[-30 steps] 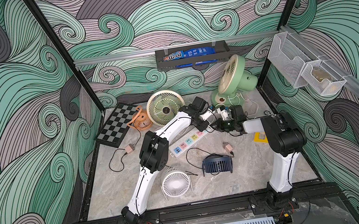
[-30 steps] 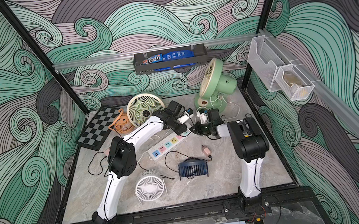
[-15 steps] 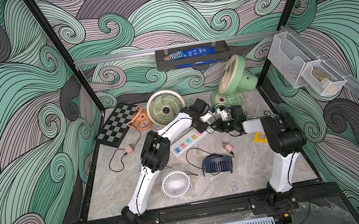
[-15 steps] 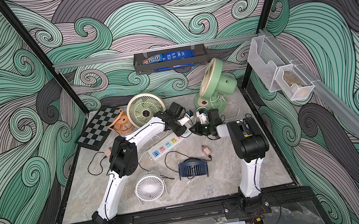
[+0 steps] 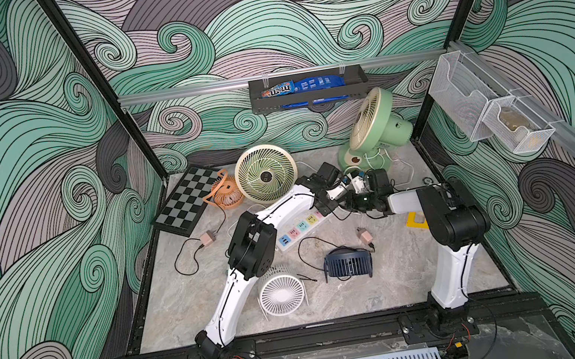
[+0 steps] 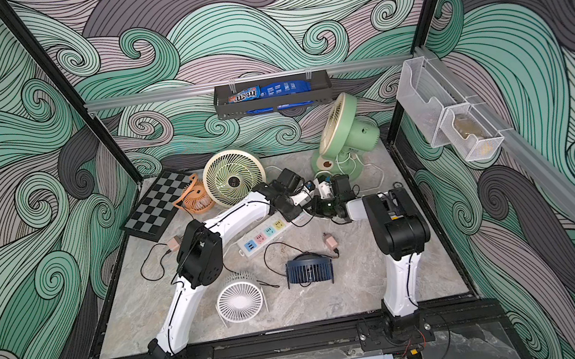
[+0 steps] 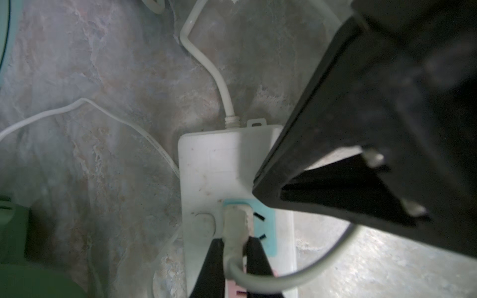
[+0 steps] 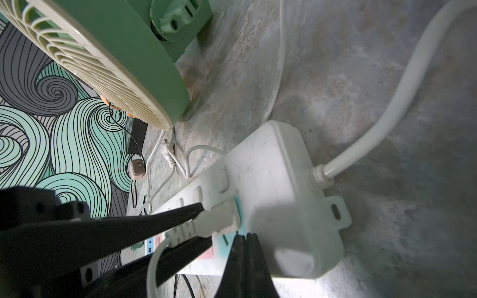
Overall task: Unplug the desk fan from the power strip
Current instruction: Remove the plug from the socket, then place the plug at the center of the board, then reset both arms
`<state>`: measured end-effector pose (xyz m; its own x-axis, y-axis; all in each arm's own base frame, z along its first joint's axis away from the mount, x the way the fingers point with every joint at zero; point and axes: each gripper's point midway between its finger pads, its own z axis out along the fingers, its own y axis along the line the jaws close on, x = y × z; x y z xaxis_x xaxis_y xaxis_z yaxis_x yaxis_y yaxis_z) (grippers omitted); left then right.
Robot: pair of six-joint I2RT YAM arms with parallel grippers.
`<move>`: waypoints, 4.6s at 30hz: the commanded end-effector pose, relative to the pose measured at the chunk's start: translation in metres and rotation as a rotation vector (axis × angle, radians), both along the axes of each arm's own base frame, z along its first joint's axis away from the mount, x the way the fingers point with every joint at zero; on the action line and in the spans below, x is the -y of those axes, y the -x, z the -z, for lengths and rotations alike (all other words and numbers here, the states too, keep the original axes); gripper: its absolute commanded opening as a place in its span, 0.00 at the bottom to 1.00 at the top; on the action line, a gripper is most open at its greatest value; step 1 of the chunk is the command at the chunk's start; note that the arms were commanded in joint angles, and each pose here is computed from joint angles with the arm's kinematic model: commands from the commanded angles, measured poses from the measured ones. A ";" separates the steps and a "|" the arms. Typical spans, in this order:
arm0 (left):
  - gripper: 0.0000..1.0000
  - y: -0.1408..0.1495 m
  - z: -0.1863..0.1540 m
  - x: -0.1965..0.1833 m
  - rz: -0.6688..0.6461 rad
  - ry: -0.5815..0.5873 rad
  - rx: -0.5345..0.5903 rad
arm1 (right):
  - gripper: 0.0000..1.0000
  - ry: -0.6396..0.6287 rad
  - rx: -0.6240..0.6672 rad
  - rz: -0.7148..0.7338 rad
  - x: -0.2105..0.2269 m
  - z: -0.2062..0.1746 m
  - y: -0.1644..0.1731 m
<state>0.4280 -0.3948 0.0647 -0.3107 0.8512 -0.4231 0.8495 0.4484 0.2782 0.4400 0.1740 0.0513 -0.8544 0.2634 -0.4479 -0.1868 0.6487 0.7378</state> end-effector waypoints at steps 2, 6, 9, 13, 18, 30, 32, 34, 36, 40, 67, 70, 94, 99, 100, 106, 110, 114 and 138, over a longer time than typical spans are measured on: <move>0.00 0.000 -0.011 0.002 -0.004 0.036 -0.024 | 0.03 0.035 -0.072 0.016 0.002 0.023 0.006; 0.00 0.004 -0.012 0.002 -0.042 0.118 -0.152 | 0.03 0.051 -0.091 0.029 0.004 0.028 0.005; 0.00 0.012 -0.012 0.005 0.007 0.093 -0.140 | 0.03 0.062 -0.101 0.034 0.005 0.031 0.006; 0.00 0.011 -0.017 0.007 0.031 0.027 0.004 | 0.03 0.076 -0.114 0.042 0.006 0.036 0.006; 0.00 0.007 -0.019 0.002 -0.037 0.098 -0.108 | 0.03 0.088 -0.128 0.047 0.007 0.040 0.007; 0.00 0.002 -0.027 0.004 -0.005 0.068 0.038 | 0.03 0.100 -0.142 0.050 0.008 0.045 0.008; 0.00 0.004 -0.025 0.004 -0.026 0.115 -0.049 | 0.03 0.100 -0.143 0.047 0.007 0.045 0.008; 0.00 0.003 -0.025 0.002 -0.052 0.132 -0.107 | 0.03 0.100 -0.142 0.047 0.006 0.044 0.008; 0.00 0.004 -0.023 0.000 -0.054 0.112 -0.116 | 0.03 0.100 -0.140 0.047 0.007 0.043 0.008; 0.00 0.000 -0.028 -0.001 -0.060 0.110 -0.083 | 0.03 0.096 -0.127 0.043 0.005 0.037 0.006; 0.00 0.001 -0.082 0.067 0.028 0.311 -0.097 | 0.08 0.055 0.306 0.278 0.106 -0.185 -0.003; 0.00 0.006 -0.074 0.082 0.047 0.324 -0.098 | 0.08 0.066 0.325 0.293 0.110 -0.193 0.008; 0.27 0.040 -0.005 0.136 0.135 0.294 -0.141 | 0.19 0.149 0.407 0.409 0.138 -0.202 0.057; 0.50 0.041 -0.012 0.133 0.147 0.290 -0.135 | 0.24 0.156 0.404 0.416 0.140 -0.201 0.055; 0.52 0.041 -0.015 0.132 0.151 0.289 -0.134 | 0.24 0.157 0.404 0.417 0.141 -0.201 0.055; 0.62 0.037 -0.046 0.121 0.155 0.309 -0.113 | 0.31 0.179 0.413 0.434 0.149 -0.202 0.049; 0.76 0.025 -0.085 0.097 0.118 0.340 -0.083 | 0.39 0.227 0.416 0.484 0.166 -0.196 0.045; 0.87 0.011 -0.117 0.067 0.062 0.381 -0.043 | 0.46 0.274 0.428 0.513 0.180 -0.191 0.042; 0.99 0.008 -0.173 -0.272 -0.596 0.577 0.124 | 0.99 0.417 0.552 0.487 0.191 -0.140 0.045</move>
<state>0.4158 -0.1535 0.2191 -0.6077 0.3070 -0.7324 0.4735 0.8805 -0.0239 0.3911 -0.0202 0.1857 -0.3785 0.3081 -0.8728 -0.0239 0.9394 0.3420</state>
